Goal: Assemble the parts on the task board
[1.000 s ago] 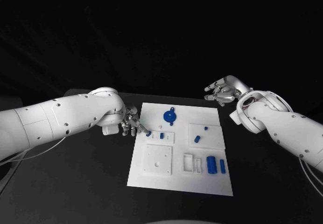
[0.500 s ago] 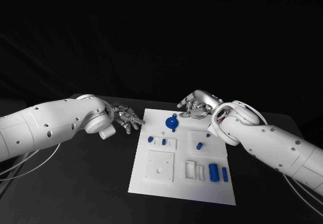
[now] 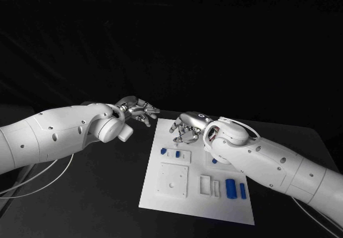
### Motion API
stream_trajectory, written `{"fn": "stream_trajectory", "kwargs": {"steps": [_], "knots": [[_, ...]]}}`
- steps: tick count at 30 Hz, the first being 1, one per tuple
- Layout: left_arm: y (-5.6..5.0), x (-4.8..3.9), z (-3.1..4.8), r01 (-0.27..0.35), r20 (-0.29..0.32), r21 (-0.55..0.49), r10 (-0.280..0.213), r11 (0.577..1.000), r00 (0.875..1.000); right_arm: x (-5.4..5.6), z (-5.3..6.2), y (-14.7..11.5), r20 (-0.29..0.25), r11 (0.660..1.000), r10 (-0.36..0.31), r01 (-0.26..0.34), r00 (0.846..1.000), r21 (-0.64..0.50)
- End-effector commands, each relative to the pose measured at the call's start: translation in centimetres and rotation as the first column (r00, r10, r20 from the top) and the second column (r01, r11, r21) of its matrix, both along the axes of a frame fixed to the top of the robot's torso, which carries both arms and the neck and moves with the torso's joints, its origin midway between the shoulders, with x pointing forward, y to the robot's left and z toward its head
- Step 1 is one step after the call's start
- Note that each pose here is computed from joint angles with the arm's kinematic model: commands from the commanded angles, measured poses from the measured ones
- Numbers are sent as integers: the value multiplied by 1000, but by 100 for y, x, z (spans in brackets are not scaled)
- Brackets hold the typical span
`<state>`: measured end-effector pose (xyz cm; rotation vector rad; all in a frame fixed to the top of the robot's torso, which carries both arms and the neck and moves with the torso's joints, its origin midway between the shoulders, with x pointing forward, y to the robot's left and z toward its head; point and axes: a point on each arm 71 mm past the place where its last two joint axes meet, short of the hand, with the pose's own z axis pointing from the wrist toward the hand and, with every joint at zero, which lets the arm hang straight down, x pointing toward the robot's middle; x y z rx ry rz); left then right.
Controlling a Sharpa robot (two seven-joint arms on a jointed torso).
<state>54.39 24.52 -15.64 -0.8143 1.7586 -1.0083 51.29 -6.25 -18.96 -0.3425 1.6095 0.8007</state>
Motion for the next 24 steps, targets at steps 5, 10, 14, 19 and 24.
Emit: {"fn": "stream_trajectory", "kwargs": {"steps": [5,10,14,19,24], "knots": [[-23,23,127,-90,138,-124,107,988,985,-53,-116,231,46,994,64,-60,997,-92],[-17,29,153,-119,164,-153,144,981,976,-69,-193,341,53,990,70,-63,996,-125],[-24,28,168,-127,173,-168,156,978,973,-75,-257,398,58,987,70,-60,996,-150],[-48,23,179,-123,178,-178,155,976,972,-103,-331,460,54,982,82,-71,995,-173],[-60,22,186,-120,181,-181,153,976,972,-126,-362,493,46,979,94,-84,994,-183]]}}
